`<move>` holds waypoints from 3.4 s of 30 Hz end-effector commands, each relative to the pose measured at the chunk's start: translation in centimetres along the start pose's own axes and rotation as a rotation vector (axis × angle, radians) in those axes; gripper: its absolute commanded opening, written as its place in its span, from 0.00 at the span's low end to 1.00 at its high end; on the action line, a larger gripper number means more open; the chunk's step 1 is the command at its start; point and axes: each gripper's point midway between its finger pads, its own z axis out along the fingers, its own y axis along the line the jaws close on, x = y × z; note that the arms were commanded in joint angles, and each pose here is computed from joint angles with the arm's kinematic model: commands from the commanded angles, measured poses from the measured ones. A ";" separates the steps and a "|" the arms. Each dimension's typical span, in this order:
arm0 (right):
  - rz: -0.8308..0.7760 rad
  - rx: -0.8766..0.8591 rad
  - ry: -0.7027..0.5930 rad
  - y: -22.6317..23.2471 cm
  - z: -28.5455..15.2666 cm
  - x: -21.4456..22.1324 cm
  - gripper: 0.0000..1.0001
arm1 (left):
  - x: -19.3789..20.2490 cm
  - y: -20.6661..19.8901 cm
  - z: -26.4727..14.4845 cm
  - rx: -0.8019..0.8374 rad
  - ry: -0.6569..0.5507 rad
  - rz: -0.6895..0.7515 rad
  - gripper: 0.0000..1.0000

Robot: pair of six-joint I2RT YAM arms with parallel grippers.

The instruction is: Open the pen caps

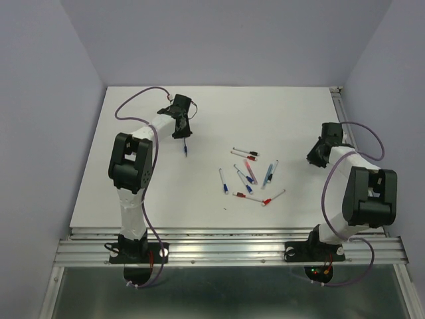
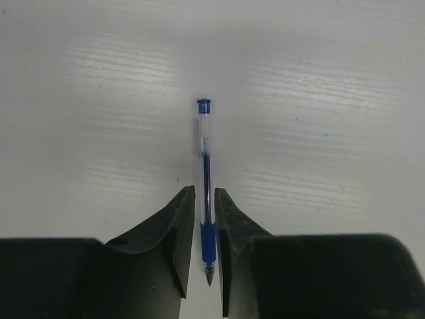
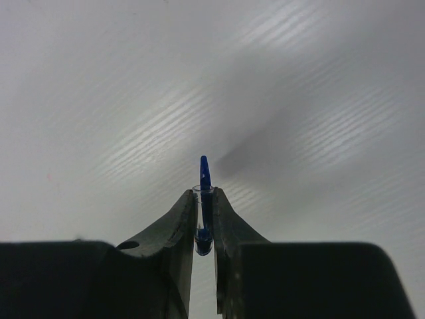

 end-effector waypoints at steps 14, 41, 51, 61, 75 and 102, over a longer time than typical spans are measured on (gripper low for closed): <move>0.143 0.102 0.000 -5.2 -0.6 1.4 0.05 | 0.5 -0.1 0.2 0.019 0.016 0.022 0.49; 0.184 0.089 0.044 -5.3 -1.0 2.8 0.54 | 0.3 -1.1 -1.8 0.101 -0.008 -0.004 0.60; 0.129 -0.098 -0.094 -2.1 -5.7 -1.3 1.00 | -0.8 -4.6 -8.2 0.259 -0.122 0.005 0.86; -0.024 -0.347 -0.146 2.7 -9.2 -0.1 1.00 | 4.2 -9.9 -11.7 0.266 -0.063 0.075 0.91; 0.224 -0.395 -0.287 3.3 -12.2 -2.8 1.00 | 16.4 -12.9 -9.1 0.222 0.225 0.099 0.86; -0.066 -0.841 -0.096 10.3 -15.2 2.1 1.00 | 18.5 -10.4 -7.4 0.069 0.179 0.113 0.00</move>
